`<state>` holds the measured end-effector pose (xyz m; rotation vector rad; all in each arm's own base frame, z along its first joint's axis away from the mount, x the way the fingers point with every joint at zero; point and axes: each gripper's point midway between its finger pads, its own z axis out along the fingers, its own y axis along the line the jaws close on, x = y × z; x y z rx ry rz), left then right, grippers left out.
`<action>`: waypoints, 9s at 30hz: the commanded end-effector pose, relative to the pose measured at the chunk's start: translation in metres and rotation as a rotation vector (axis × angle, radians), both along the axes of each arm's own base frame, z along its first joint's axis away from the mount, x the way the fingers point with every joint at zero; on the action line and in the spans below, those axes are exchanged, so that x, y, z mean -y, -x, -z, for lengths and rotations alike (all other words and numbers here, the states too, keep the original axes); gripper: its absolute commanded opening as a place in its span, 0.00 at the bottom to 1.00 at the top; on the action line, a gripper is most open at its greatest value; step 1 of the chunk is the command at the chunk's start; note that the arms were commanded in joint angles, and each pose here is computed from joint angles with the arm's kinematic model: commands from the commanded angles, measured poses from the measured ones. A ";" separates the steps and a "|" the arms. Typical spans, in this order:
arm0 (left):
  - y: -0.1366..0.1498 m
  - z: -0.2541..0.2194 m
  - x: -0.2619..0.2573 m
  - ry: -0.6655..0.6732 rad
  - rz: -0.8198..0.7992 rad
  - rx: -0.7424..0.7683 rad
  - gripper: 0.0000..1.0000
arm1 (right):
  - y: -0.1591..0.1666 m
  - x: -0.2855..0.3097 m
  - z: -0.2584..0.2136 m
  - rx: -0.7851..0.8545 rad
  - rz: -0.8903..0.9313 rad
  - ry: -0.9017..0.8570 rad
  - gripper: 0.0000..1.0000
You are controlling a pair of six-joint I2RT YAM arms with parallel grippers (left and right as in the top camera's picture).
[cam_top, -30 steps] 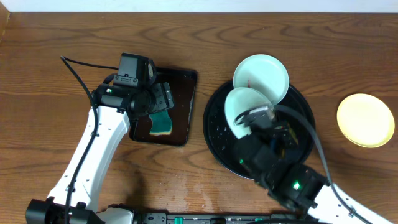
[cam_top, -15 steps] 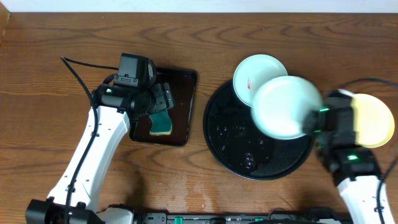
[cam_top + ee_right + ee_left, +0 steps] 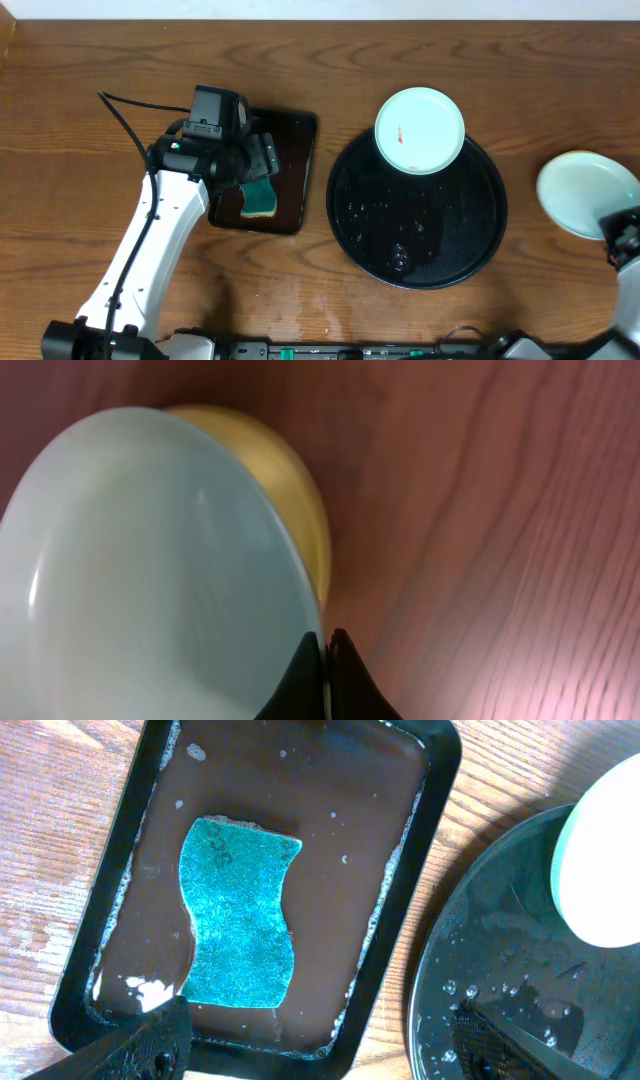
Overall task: Clean dirty plates on tray and stack at the side
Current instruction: 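Carry the mint plate right and stack it on the yellow plate, then grasp the back mint plate rim with the right gripper and pull it forward, then grasp the sponge with the left gripper and lift it over the plate, then scrub the mint plate with the sponge while the right gripper holds its rim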
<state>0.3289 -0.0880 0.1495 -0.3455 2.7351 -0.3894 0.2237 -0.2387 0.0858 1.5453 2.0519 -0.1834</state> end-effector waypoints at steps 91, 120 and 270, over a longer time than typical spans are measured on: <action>0.006 0.002 0.005 0.024 0.016 -0.029 0.84 | -0.061 -0.273 0.077 -0.350 -1.246 -0.033 0.50; 0.001 0.140 -0.016 -0.323 -0.096 -0.325 0.65 | -0.053 -0.273 0.103 -0.411 -1.203 -0.112 0.01; 0.073 0.199 0.229 -0.014 0.415 -0.499 0.08 | -0.049 -0.291 0.101 -0.367 -1.258 -0.204 0.01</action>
